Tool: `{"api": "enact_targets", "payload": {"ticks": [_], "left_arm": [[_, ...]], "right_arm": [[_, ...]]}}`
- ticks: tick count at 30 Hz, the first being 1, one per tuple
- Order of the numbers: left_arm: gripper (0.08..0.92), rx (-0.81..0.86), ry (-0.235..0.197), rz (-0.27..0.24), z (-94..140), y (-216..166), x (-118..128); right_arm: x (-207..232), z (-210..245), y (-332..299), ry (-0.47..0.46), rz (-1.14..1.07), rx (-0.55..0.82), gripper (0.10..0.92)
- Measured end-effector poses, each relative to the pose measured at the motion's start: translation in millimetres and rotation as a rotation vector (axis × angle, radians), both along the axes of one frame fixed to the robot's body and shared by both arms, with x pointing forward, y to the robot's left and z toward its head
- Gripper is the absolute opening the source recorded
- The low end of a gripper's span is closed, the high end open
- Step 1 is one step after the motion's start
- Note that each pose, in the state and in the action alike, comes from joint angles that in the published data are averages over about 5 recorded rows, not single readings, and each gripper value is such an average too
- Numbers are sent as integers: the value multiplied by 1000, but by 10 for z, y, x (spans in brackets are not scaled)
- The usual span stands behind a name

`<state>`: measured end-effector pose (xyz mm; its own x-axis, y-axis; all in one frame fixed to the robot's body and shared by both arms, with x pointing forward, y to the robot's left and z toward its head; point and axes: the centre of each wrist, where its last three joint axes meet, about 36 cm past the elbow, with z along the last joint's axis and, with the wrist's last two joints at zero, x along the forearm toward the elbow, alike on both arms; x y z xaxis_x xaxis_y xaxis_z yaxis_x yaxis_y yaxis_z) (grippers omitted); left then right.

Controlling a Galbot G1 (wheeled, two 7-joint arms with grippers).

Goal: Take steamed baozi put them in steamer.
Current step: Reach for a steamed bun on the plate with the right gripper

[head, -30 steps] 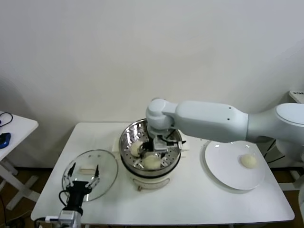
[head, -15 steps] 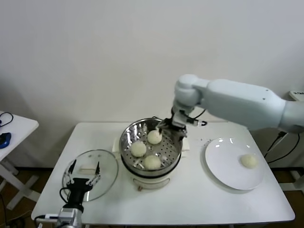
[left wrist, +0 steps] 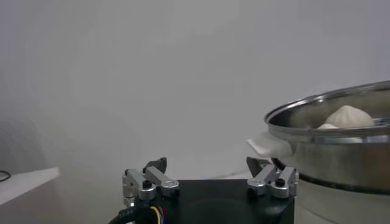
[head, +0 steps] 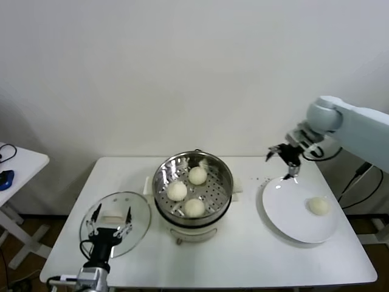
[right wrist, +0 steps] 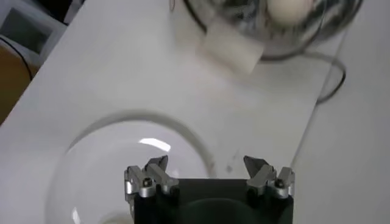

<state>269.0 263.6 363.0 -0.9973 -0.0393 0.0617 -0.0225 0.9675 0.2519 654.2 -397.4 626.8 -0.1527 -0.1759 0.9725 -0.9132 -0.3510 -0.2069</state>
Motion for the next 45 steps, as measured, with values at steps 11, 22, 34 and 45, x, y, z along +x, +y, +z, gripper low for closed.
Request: {"api": "enact_targets", "payload": {"ticks": [11,22,34,45], "left_arm": [[823,2,0,-2,6,2,-19],[823,4,4,10,-16,45,-55],[823,0,8,9,-36,38,-40],[823,0,15,9,-63,36,-25]], "right_arm": [[-222,-715,-822,40,-155,-108,823],[-236,-1129,-1166,47,-242,-156,823],[-210,-1441,-1277,70,-300,-162,823],[-155,-1612,-1257,81,-319,-155,823]]}}
